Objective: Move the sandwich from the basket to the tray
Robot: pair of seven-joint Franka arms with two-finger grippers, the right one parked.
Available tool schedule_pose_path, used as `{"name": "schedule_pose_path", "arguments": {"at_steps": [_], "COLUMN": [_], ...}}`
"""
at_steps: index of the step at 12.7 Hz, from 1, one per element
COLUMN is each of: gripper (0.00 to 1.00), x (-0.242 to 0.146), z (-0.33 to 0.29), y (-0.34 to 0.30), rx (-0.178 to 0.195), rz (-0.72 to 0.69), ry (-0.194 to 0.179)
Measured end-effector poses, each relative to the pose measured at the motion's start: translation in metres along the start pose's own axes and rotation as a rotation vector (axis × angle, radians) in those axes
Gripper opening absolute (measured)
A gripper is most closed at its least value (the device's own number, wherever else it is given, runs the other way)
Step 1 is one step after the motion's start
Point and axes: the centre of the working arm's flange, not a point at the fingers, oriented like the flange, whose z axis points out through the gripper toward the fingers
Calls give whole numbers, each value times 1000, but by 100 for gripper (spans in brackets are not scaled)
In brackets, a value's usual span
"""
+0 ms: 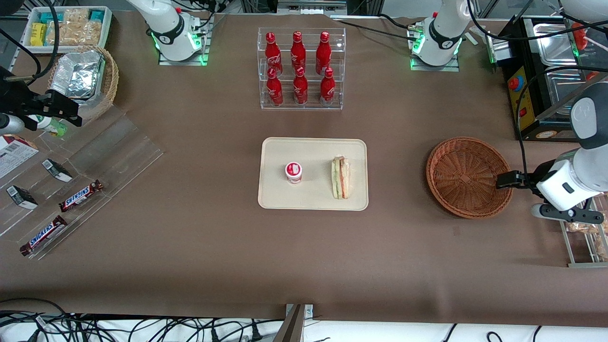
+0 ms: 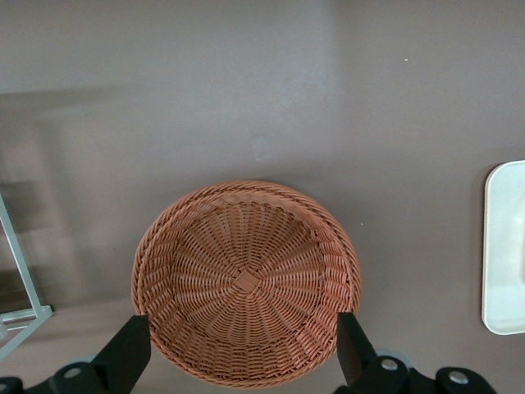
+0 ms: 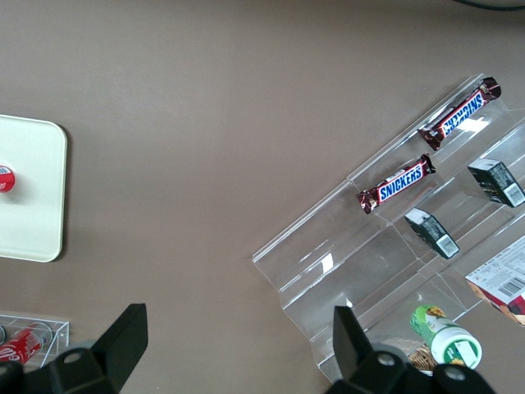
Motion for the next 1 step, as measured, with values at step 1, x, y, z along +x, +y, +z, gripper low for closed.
{"name": "schedule_pose_path", "arguments": {"at_steps": [1], "gripper": [100], "x": [0], "z": [0], "y": [0], "rx": [1], "rz": [1], "ry": [1]}}
